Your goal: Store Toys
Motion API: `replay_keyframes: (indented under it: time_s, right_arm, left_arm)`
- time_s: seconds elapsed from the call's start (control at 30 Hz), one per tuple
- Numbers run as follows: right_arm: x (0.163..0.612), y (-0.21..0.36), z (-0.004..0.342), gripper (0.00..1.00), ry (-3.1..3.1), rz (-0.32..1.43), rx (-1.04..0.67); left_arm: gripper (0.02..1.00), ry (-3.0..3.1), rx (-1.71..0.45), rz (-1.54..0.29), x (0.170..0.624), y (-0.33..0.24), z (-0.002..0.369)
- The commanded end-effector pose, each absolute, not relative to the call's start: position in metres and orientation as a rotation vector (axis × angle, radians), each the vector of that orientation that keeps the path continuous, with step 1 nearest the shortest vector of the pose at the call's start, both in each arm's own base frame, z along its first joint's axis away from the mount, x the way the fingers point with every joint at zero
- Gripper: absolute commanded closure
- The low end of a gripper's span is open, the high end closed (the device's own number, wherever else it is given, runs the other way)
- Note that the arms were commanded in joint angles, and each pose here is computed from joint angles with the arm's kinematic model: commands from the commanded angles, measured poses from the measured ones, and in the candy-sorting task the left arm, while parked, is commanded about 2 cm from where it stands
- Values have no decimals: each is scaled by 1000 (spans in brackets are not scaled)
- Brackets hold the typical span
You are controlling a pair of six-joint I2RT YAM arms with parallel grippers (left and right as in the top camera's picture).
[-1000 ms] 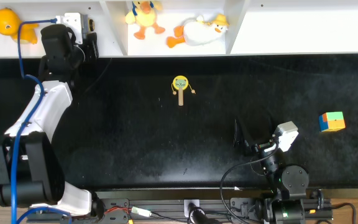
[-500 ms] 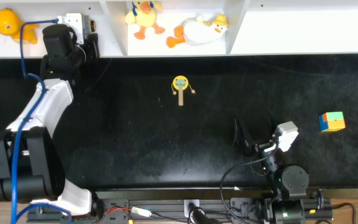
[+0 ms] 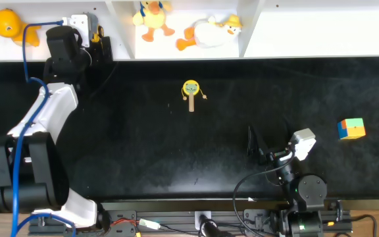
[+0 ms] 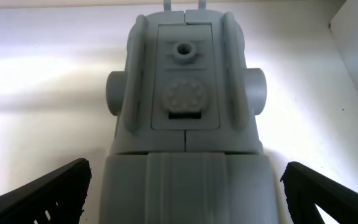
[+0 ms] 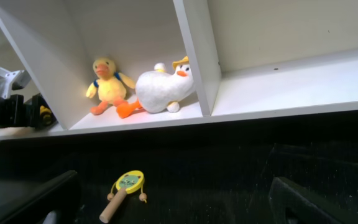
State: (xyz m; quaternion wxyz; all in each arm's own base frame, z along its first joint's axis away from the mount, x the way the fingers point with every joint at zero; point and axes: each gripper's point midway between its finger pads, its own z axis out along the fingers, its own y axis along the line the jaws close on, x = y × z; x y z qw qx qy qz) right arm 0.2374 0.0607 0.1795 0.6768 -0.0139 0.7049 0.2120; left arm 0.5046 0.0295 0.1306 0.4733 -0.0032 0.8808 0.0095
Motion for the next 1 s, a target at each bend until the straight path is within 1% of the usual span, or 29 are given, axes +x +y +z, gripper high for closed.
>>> replay_keyframes:
  time_s: [0.03, 0.4, 0.6, 0.8, 0.83, 0.87, 0.9, 1.0]
  right_arm:
    - [238, 61, 176, 5, 1584, 474, -34]
    - [238, 61, 176, 5, 1584, 474, -34]
    - [238, 61, 176, 5, 1584, 475, -33]
    - [238, 61, 176, 5, 1584, 475, -33]
    - [238, 61, 176, 5, 1584, 475, -33]
    - [238, 61, 176, 7, 1584, 475, -33]
    - [238, 61, 176, 7, 1584, 475, -33]
    - [238, 61, 176, 5, 1584, 475, -33]
  left_arm:
    - [18, 2136, 9, 18, 506, 27, 145]
    - [18, 2122, -28, 87, 470, 35, 199]
    - [18, 2176, -33, 91, 439, 34, 213]
    - [20, 2286, -128, 42, 384, 30, 220]
    - [18, 2326, -118, 15, 357, 23, 226]
    - [18, 2336, -109, 10, 345, 19, 230]
    - [20, 2346, -83, 0, 323, 11, 238]
    - [18, 2342, -67, -28, 287, 0, 252]
